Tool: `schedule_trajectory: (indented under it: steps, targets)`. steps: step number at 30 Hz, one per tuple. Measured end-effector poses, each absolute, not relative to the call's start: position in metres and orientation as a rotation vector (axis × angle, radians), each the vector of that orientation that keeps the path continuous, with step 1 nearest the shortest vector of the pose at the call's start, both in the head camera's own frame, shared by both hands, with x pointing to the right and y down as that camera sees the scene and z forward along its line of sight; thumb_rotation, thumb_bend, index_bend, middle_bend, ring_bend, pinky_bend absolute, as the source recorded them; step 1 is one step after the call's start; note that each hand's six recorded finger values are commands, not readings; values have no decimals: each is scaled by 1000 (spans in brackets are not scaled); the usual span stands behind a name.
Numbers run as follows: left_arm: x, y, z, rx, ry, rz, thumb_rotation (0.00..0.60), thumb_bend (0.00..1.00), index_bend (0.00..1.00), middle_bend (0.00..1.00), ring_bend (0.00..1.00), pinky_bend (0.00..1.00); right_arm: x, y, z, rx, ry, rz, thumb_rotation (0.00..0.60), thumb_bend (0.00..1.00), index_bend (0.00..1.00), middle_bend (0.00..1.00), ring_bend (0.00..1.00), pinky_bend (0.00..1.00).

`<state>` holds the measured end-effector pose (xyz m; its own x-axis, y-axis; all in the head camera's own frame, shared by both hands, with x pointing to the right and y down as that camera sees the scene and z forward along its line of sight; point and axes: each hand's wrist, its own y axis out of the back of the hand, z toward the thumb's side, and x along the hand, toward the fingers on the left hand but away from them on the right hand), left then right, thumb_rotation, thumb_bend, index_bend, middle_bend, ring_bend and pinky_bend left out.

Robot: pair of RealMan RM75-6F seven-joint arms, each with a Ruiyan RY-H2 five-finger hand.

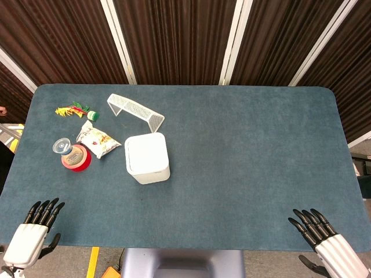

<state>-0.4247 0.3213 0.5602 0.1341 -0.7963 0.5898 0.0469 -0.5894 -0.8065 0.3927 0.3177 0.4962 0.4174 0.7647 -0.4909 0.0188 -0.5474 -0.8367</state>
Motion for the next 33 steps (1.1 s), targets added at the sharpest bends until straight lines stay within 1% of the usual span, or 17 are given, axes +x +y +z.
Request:
schedule_trajectory:
  steps: [3,5,7,8,9,10,11,12,13,14,15,16,23,33]
  targets:
    - [-423,320,560,-1722,732,-1522,600,426,0,0,0,91,393,318,496,-1883,-667,1194,600,311,0,0,0,0]
    - [-420,318,560,-1729,748,-1497,600,426,0,0,0,139,393,318,496,-1882,-669,1196,600,311,0,0,0,0]
    - [-417,315,561,-1743,777,-1470,600,426,0,17,27,222,394,317,495,-1881,-675,1198,600,311,0,0,0,0]
    - [-414,311,562,-1755,803,-1444,600,426,0,87,107,324,394,317,495,-1879,-678,1199,600,311,0,0,0,0]
    - [-410,307,562,-1762,825,-1417,600,426,0,211,235,461,394,317,496,-1879,-678,1200,600,311,0,0,0,0]
    - [-406,301,561,-1765,845,-1384,600,427,0,399,413,638,394,317,496,-1879,-676,1201,600,311,0,0,0,0]
    - [-399,292,560,-1765,870,-1335,600,429,0,579,576,787,394,317,496,-1879,-676,1202,600,311,0,0,0,0]
    - [-393,285,559,-1767,886,-1298,600,433,0,778,759,920,394,317,497,-1878,-675,1203,600,311,0,0,0,0]
    - [-387,279,558,-1774,901,-1266,600,439,0,917,895,987,393,317,497,-1877,-674,1203,600,311,0,0,0,0]
    - [-379,273,557,-1800,915,-1235,600,442,0,975,958,1000,393,317,497,-1877,-672,1205,600,311,0,0,0,0]
    - [-372,270,558,-1829,921,-1215,600,445,0,998,993,1000,393,317,498,-1877,-669,1207,600,312,0,0,0,0]
    - [-365,267,558,-1861,923,-1198,600,446,0,1000,1000,1000,393,317,498,-1877,-667,1208,600,312,0,0,0,0]
    - [-300,240,571,-2122,851,-1143,600,445,0,1000,1000,1000,394,316,497,-1884,-675,1206,600,311,0,0,0,0]
    - [-247,192,583,-2176,862,-1194,600,445,0,1000,1000,1000,398,313,493,-1909,-684,1189,600,311,0,0,0,0]
